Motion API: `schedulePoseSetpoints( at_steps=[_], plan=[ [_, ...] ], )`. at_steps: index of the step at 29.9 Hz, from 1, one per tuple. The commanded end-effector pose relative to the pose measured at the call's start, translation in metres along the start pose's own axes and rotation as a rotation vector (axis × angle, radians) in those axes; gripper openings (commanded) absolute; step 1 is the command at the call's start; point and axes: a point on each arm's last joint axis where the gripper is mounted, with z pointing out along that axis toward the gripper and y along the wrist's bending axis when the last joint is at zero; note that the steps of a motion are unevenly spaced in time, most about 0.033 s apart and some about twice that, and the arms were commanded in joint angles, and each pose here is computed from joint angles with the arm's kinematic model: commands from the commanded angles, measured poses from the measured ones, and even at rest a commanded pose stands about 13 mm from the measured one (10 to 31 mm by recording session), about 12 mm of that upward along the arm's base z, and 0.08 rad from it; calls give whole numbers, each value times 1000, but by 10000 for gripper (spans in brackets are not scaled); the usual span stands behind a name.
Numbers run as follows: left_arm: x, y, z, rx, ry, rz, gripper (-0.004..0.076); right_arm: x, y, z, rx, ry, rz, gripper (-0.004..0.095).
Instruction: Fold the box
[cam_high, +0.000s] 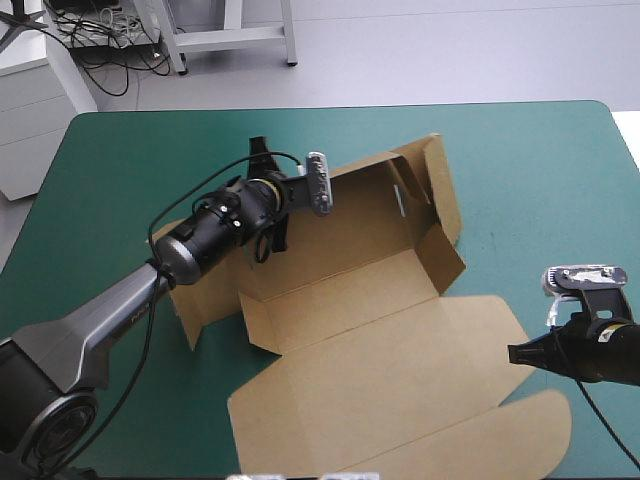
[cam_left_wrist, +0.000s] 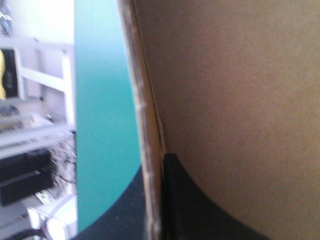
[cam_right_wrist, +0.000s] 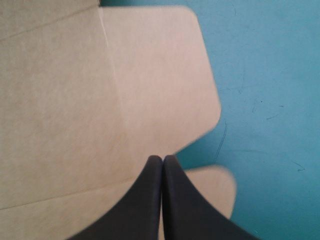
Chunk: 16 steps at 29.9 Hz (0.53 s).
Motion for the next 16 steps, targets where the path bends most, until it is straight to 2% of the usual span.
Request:
schedulePoseSetpoints(
  at_steps=[1,8,16],
  plan=[
    [-37,11,-38,-207,-168,91,-10,-7,0,-6,5,-65,-6,-20],
    [-73,-6,-61,-340,-260,190,-10,-8,0,-6,10,-80,-7,-20],
    [-78,-7,-60,-365,-285,104,-10,-11,-1,-7,18,-115,-7,-20]
  ],
)
